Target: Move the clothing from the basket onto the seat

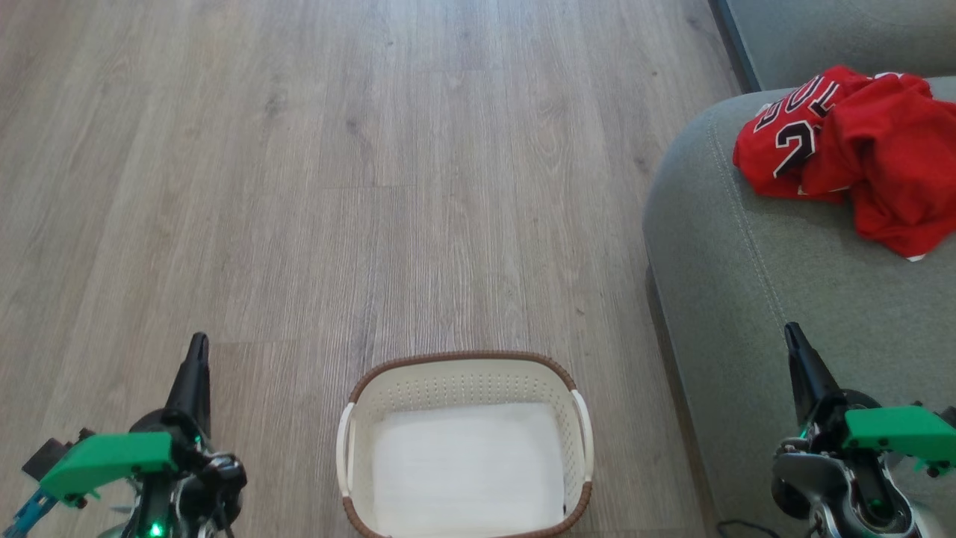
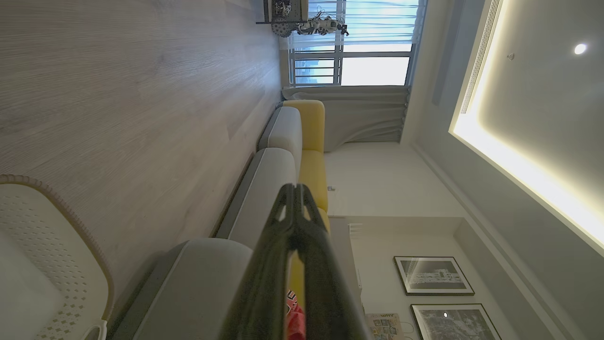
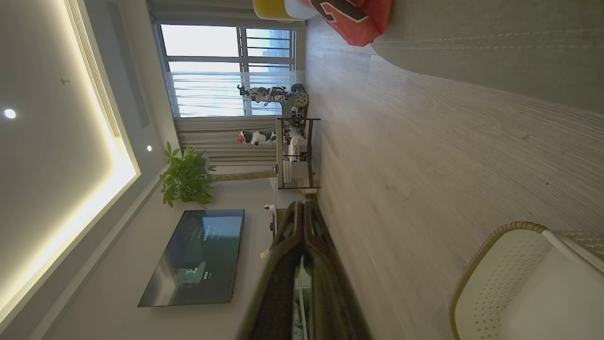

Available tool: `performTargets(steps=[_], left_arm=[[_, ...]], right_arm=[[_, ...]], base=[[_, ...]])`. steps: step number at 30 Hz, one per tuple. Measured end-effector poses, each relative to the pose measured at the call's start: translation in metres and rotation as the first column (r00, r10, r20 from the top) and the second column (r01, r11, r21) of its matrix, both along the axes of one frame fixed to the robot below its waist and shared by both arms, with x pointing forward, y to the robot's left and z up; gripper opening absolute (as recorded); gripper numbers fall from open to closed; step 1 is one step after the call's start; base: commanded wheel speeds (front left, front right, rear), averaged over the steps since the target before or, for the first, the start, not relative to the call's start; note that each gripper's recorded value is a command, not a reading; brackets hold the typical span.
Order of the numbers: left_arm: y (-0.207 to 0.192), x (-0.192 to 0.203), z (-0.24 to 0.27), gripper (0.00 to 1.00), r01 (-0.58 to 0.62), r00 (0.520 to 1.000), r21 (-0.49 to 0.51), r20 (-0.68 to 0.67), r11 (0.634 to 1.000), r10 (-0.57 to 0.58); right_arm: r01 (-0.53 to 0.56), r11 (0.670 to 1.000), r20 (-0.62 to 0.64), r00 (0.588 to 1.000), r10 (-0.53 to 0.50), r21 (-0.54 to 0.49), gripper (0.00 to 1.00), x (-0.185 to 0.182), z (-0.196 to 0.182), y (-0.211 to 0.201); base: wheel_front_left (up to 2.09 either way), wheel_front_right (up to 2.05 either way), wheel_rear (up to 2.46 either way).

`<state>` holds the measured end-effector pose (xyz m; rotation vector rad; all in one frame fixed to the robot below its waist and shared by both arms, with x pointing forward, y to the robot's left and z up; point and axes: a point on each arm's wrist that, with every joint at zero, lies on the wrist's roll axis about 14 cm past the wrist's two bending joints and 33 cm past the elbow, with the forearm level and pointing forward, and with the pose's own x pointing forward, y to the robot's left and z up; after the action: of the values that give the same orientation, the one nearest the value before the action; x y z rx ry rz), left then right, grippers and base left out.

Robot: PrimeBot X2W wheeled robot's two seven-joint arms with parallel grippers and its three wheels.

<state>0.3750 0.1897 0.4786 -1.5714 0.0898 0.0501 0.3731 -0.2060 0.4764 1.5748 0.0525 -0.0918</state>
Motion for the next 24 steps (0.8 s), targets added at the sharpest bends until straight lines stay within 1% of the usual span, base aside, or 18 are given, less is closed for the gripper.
performTargets(steps=[24], left_arm=[[-0.0001, 0.0, -0.0001, 0.0, -0.001, 1.0, -0.003, 0.0, 1.0, 0.001]], right_arm=[[0.0, 1.0, 0.0, 1.0, 0.0, 0.0, 0.0, 0.0, 0.0, -0.0001]], base=[[0.0, 0.0, 0.0]])
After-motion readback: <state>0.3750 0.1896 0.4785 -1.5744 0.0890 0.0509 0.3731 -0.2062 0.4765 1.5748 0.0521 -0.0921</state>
